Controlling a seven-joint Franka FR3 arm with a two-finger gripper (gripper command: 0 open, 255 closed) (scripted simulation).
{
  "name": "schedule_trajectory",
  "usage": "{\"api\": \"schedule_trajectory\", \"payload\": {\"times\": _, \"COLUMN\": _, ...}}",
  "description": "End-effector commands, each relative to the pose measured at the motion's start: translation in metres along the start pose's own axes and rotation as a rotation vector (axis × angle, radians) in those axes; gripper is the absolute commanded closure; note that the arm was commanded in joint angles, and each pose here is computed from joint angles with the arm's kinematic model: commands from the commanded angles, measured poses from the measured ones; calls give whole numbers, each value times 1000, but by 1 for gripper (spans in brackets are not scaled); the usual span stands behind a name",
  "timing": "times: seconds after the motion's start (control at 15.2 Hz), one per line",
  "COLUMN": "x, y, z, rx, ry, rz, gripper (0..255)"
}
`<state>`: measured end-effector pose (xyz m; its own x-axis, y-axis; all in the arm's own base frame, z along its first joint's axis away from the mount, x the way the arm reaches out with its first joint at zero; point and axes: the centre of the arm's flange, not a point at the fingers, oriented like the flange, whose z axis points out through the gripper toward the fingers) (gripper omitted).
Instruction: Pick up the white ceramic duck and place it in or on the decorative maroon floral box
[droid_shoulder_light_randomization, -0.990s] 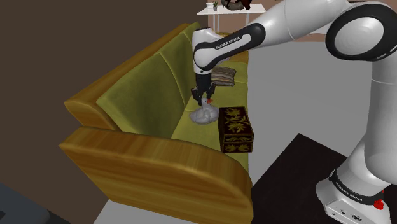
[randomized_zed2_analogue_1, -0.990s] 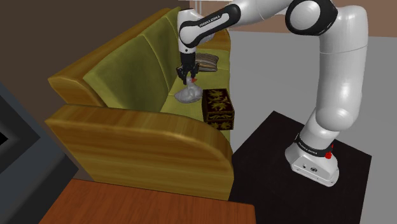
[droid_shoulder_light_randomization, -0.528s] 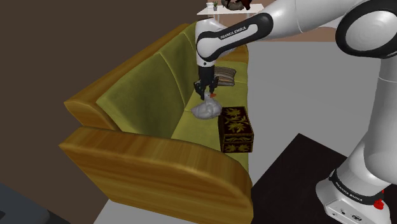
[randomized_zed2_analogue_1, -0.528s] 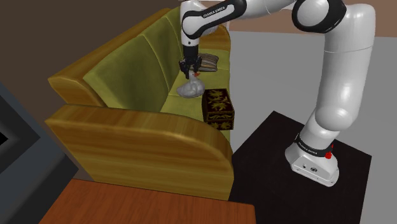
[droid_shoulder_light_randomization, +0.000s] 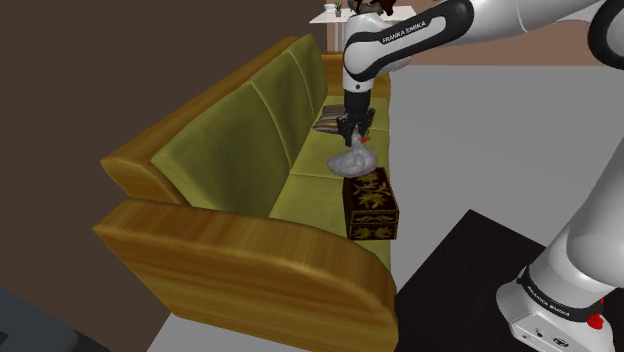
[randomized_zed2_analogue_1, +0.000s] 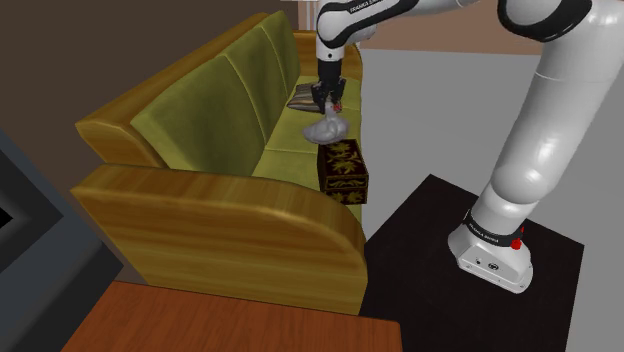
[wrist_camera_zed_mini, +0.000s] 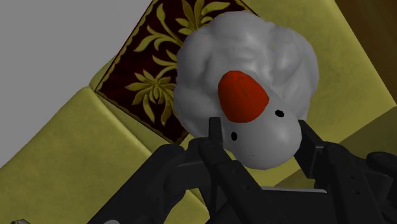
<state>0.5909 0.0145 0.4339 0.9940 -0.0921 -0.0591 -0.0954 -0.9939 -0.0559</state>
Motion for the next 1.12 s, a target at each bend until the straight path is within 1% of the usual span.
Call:
{"api": "schedule_trajectory", "payload": {"times": 0.0, "x": -12, "y": 23, "z": -8, "rx": 0, "ry": 1, "rz": -1, "gripper": 255}}
{"api": "schedule_trajectory", "payload": {"times": 0.4, "x": -48, "y": 91, "z": -29, "rx": 0, "ry": 1, "rz": -1, "gripper": 255}}
{"api": "schedule_trajectory", "payload": {"times": 1.06, "x": -45, "y": 94, "z": 23, "rx": 0, "ry": 1, "rz": -1, "gripper": 255}}
